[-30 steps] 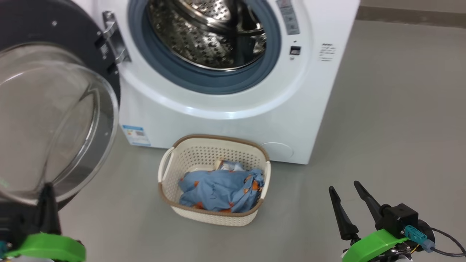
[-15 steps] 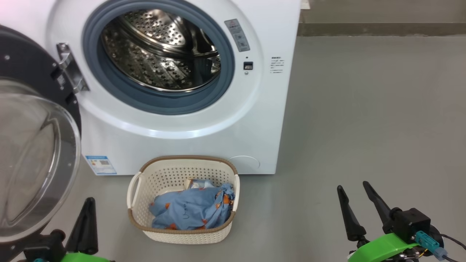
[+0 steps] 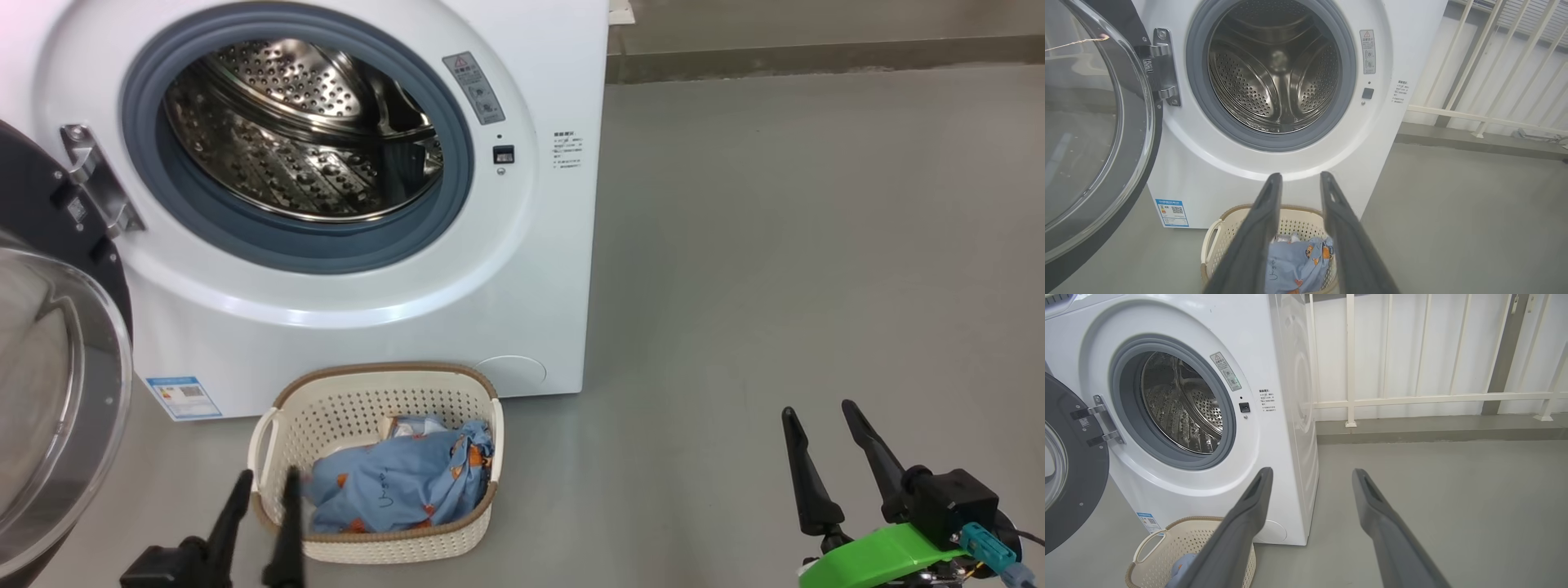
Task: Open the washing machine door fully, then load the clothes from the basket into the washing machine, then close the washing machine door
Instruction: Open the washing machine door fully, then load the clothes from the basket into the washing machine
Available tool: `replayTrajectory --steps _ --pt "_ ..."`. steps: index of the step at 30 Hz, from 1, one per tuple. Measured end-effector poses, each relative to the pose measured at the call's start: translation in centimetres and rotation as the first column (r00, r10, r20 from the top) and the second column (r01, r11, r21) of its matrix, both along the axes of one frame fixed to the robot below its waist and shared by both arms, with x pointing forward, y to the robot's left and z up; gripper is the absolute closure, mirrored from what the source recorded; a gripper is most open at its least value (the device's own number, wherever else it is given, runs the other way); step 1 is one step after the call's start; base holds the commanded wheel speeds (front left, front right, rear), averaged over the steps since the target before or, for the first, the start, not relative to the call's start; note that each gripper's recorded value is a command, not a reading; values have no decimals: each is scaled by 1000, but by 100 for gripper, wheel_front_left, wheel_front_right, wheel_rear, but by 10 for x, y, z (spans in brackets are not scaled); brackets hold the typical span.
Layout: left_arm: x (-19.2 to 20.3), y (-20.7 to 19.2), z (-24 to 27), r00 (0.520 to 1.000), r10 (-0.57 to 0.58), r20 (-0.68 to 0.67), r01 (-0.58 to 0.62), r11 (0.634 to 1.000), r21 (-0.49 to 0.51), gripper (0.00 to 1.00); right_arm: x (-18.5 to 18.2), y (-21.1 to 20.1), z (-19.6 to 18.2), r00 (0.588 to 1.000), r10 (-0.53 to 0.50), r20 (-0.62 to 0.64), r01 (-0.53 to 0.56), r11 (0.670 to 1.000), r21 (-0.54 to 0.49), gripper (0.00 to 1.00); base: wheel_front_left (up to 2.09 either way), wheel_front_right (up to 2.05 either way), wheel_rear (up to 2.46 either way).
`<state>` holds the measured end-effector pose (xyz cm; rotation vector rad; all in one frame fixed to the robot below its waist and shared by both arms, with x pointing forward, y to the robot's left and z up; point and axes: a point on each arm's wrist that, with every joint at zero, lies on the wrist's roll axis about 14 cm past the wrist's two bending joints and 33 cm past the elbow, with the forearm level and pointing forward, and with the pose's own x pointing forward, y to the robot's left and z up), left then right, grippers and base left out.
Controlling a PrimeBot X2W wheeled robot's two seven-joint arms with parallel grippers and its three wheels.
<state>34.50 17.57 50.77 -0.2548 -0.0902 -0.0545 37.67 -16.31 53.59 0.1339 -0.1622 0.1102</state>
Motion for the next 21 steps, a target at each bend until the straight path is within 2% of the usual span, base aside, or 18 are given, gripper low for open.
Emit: replayTrajectory --steps 9,21 --pt "-1 -10 2 999 -36 6 36 999 10 0 -3 -3 -1 1000 -8 -4 8 1000 9 0 0 0 0" --pt "-4 -8 5 999 -30 17 30 1000 -2 0 -3 1 -2 1000 1 -7 -1 1000 9 0 0 0 0"
